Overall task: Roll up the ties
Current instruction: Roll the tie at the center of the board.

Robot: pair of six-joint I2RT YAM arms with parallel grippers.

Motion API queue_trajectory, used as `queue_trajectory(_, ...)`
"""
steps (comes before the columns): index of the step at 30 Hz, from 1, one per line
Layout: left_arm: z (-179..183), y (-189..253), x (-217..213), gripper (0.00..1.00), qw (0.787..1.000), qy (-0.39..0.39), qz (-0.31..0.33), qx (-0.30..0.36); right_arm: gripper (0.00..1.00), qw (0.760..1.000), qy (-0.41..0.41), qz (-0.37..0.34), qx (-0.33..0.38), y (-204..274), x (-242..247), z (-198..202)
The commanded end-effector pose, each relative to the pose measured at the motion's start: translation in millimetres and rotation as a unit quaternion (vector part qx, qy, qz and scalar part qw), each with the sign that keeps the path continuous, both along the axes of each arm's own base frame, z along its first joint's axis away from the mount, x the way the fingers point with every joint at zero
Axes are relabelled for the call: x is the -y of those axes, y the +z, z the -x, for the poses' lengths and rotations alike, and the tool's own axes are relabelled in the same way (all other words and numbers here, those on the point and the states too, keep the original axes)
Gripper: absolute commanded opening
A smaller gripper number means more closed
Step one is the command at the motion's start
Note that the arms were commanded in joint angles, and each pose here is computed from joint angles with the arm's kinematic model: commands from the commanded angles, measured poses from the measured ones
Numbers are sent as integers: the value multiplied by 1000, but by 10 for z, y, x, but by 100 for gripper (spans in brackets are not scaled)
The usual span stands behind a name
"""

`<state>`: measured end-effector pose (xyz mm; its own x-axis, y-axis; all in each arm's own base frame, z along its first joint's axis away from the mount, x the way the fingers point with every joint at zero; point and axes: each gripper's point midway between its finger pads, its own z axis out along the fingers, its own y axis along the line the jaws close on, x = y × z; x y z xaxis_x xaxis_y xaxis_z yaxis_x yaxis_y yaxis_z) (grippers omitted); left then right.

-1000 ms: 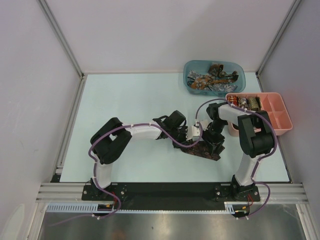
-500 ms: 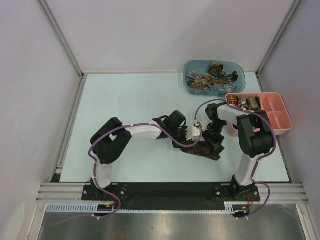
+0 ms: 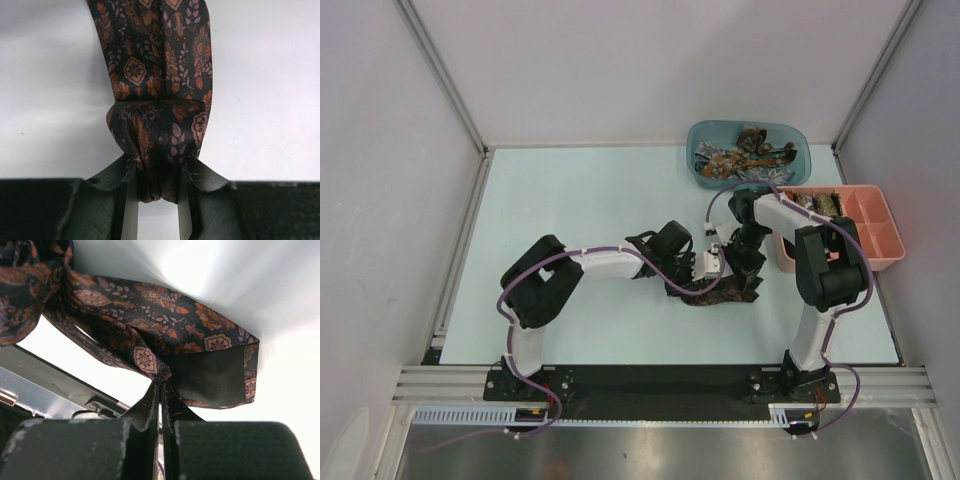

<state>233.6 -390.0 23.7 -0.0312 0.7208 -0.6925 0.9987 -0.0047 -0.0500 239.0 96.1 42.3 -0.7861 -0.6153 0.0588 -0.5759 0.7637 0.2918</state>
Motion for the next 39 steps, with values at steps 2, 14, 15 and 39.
queue_trajectory(2, 50, -214, -280, 15, 998, 4, -59, -18, 4, 1000, 13, 2, -19, 62, 5, 28)
queue_trajectory(14, 44, -196, -265, 14, 998, 3, -56, -17, 12, 997, 19, 30, -64, -61, 158, 300)
queue_trajectory(15, 44, -203, -271, 14, 998, 3, -57, -18, 12, 997, 20, 30, -66, -65, 164, 317)
queue_trajectory(39, 51, -204, -269, 14, 998, 4, -57, -21, 22, 997, 4, 46, -58, -164, 215, 374)
